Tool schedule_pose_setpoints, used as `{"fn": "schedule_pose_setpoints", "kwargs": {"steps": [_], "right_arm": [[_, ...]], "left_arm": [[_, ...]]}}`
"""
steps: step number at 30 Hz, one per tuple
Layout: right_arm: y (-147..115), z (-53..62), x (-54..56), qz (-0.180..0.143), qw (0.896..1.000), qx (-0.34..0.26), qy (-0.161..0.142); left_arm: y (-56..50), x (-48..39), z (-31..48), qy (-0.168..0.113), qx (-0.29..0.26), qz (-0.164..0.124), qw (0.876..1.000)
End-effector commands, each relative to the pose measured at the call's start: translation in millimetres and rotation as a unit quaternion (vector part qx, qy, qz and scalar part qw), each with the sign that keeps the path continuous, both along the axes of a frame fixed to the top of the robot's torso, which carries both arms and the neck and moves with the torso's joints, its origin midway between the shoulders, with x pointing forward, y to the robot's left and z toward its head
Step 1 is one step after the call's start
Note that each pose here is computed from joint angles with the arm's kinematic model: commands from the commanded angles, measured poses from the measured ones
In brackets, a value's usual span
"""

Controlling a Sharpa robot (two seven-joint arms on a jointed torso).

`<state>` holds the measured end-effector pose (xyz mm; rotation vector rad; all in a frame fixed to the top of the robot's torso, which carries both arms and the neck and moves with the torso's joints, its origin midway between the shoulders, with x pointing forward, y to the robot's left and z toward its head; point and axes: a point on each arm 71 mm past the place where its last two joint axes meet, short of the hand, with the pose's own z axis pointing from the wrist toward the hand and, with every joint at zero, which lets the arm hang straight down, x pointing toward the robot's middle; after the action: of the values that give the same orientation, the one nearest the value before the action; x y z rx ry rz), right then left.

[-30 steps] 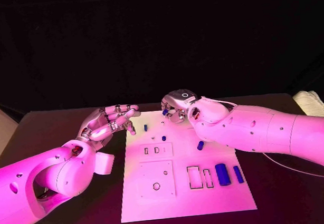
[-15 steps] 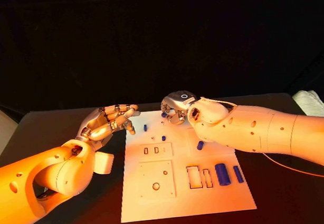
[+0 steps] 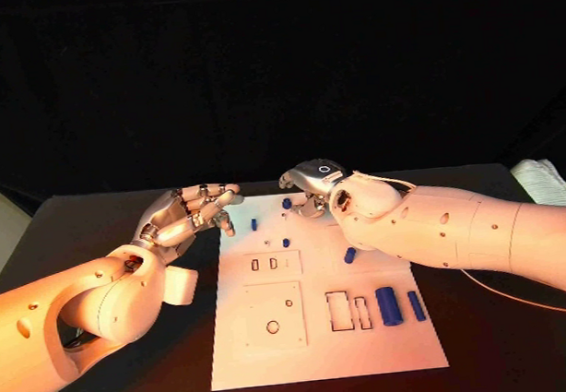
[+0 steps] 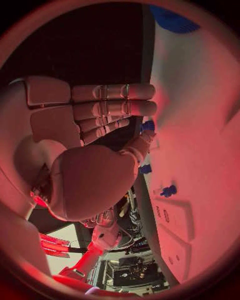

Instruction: Assemble the parts on the task board

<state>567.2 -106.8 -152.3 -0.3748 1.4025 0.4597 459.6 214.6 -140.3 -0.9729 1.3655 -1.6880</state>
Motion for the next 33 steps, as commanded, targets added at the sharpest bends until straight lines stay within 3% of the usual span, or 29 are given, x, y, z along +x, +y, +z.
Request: {"fn": "schedule_pose_setpoints", "kwargs": {"steps": [1, 8, 16, 24, 33], "right_arm": [[-9, 2.8, -1.7, -0.003, 1.000, 0.015, -0.011], [-38, 10.9, -14.0, -0.011, 0.999, 0.044, 0.000], [-90, 17.9, -29.1, -0.045, 0.993, 0.078, 0.070], [-132, 13.4, -21.8, -0.090, 0.986, 0.082, 0.117], [-143, 5.8, -9.6, -0.117, 0.979, 0.074, 0.147]], "left_arm": [[1.7, 1.4, 1.0, -0.002, -0.003, 0.002, 1.000], [7.7, 4.3, -0.1, -0.001, -0.001, 0.011, 1.000], [13.0, 7.0, -1.2, -0.002, -0.003, 0.012, 1.000], [13.6, 7.3, -1.7, -0.002, -0.004, 0.009, 1.000], [11.0, 6.6, -2.0, -0.001, -0.004, 0.005, 1.000]]}}
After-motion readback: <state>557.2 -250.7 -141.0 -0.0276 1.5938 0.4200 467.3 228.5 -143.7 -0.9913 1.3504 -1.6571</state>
